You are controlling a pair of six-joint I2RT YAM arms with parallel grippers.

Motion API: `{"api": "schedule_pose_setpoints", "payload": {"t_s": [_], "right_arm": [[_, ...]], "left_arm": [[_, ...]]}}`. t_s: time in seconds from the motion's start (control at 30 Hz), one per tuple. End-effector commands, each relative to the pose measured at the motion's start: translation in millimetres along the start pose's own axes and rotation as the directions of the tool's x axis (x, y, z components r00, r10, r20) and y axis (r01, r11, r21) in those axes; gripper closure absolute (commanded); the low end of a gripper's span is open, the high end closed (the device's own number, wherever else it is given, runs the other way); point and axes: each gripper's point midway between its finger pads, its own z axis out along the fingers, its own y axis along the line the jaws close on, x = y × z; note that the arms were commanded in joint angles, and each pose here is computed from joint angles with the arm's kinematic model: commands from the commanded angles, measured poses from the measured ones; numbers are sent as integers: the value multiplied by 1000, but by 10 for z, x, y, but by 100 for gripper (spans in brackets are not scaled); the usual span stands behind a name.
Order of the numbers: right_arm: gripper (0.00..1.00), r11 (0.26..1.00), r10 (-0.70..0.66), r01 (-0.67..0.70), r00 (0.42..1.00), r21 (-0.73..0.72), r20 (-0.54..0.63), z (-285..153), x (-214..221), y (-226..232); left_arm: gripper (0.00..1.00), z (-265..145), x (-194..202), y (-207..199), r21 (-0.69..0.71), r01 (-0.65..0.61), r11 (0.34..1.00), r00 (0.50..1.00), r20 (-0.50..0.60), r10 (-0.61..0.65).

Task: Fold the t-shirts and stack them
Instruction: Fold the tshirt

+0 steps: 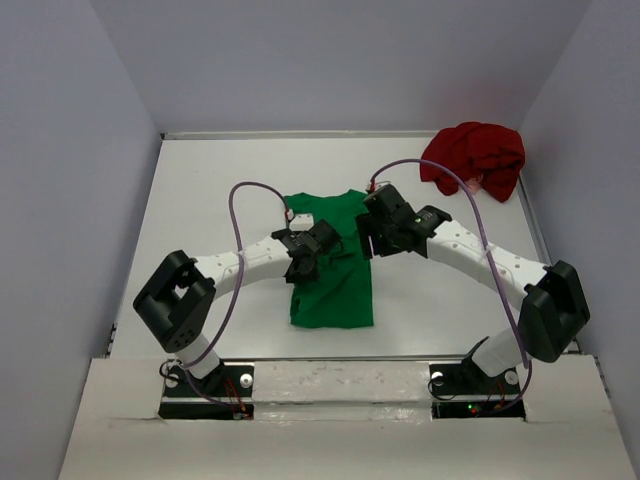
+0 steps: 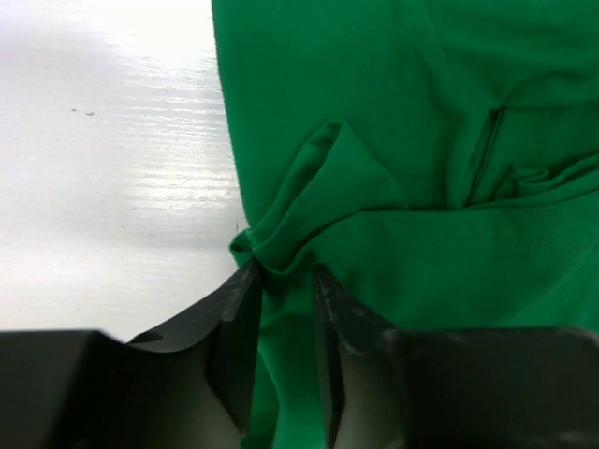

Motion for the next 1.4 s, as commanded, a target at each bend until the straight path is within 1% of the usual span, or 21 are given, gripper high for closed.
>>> {"api": "schedule_pose_setpoints", "payload": {"t_s": [0.0, 0.1, 0.23, 0.33, 0.37, 0.4, 0.6, 0.63, 0.67, 0.73, 0.77, 0.8, 0.93, 1.03, 1.17, 1.2, 1.23, 1.27, 1.37], "right_arm": [[28, 1000, -3, 3, 998, -3, 57, -129, -123, -2], [28, 1000, -4, 4, 999, -1, 47, -110, -90, -7], [28, 1000, -5, 5, 999, -5, 38, -93, -74, 6], [28, 1000, -5, 5, 1000, -7, 30, -65, -62, 19], [28, 1000, -8, 8, 1000, -8, 25, -56, -45, 20], [28, 1000, -4, 5, 1000, -9, 26, -53, -46, 22], [28, 1000, -5, 5, 1000, -22, 14, -10, -24, 59], [28, 1000, -5, 5, 1000, -22, 14, -8, -22, 59], [28, 1000, -7, 7, 1000, -20, 13, 2, -21, 57], [28, 1000, -11, 11, 1000, -18, 9, 8, -9, 53], [28, 1000, -12, 12, 1000, -20, 10, 9, -11, 56], [28, 1000, -13, 13, 1000, -19, 7, 17, -5, 56], [28, 1000, -12, 12, 1000, -23, -3, 38, 28, 64], [28, 1000, -14, 14, 1000, -23, -7, 56, 43, 66], [28, 999, -16, 15, 1000, -31, -9, 57, 42, 81], [28, 999, -16, 16, 1000, -29, -11, 63, 45, 81], [28, 999, -15, 14, 1000, -31, -11, 66, 46, 86], [28, 999, -17, 16, 1000, -33, -15, 67, 57, 86], [28, 999, -17, 16, 1000, -32, -14, 69, 61, 82]], "left_arm": [[61, 69, 82, -13, 0, -6, 1000, 1000, -19, 6], [61, 71, 86, -19, 3, -4, 1000, 1000, -21, 4], [68, 52, 64, -19, 5, -2, 1000, 1000, -14, 2], [87, 53, 63, -4, -2, -2, 1000, 1000, -12, 2], [99, 56, 57, 0, -6, 0, 1000, 1000, -9, 0], [100, 59, 61, 13, -14, 1, 1000, 1000, -9, -1], [100, 59, 67, 20, -38, -3, 999, 1000, -9, 3], [95, 58, 81, 17, -41, -7, 999, 1000, -11, 6], [87, 63, 84, 15, -46, -4, 999, 1000, -11, 4], [86, 60, 100, 9, -47, -4, 999, 1000, -14, 3], [83, 55, 93, 11, -50, 1, 999, 1000, -12, -2], [82, 54, 101, 12, -53, 1, 999, 1000, -14, -2], [82, 43, 106, 20, -67, 4, 998, 1000, -10, -4], [77, 24, 109, 35, -87, 6, 996, 1000, -4, -6], [76, 11, 116, 26, -88, 7, 996, 1000, -3, -7], [75, 3, 119, 20, -88, 9, 996, 1000, -5, -10], [70, 6, 121, 21, -89, 9, 996, 1000, -5, -9], [69, 9, 135, 13, -88, 8, 996, 1000, -7, -9], [69, 6, 152, -6, -83, 6, 997, 1000, -9, -7]]}}
